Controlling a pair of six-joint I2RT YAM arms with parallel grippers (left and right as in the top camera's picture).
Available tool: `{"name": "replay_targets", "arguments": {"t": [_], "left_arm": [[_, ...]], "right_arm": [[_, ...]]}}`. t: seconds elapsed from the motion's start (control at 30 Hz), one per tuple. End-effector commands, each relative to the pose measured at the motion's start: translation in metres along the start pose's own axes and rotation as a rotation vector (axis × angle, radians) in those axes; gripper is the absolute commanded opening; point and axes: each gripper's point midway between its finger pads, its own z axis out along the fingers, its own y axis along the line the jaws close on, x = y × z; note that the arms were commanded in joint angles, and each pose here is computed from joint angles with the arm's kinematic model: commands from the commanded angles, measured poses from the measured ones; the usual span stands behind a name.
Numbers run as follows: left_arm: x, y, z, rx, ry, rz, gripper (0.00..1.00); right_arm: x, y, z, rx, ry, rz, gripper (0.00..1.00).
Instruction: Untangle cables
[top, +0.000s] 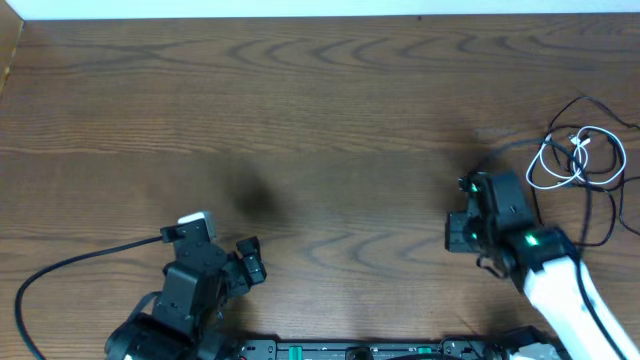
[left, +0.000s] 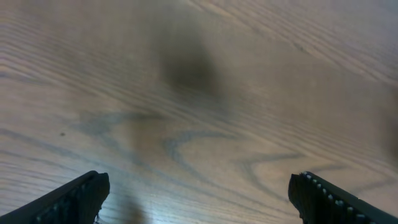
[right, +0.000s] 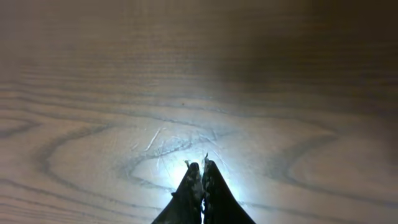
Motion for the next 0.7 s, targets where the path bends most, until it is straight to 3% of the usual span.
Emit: {"name": "replay_targets", "arguments": {"t": [0.0,0.2,0.27,0.3,0.37,0.67], "left_arm": [[-0.004,0.007,0.0,-0.037,-0.026,0.007,0.97],[-0.004,0.007,0.0,-0.038,-0.025,0.008,0.97],[-0.004,0.007,0.0,-0.038,-0.025,0.008,0.97],[-0.004,0.007,0.0,-0.038,-0.025,0.008,0.97],[-0.004,0.007,0.0,-0.038,-0.025,0.008,0.97],[-0.004,0.007,0.0,-0.038,-0.025,0.008,0.97]], "right_arm": [[-0.004,-0.005,-0.016,0.015,-0.102,0.016,0.01],[-0.015,-0.013,-0.054,0.023,-0.286,0.023,0.02],[-0.013,-0.013,-0.064,0.014,-0.316,0.023,0.13],[-0.011,-0.014,-0.066,0.012,-0.321,0.023,0.28],[-0.007,-0.015,-0.071,0.012,-0.327,0.023,0.99],[0.003,-0.017,-0.069,0.012,-0.29,0.022,0.99]]}}
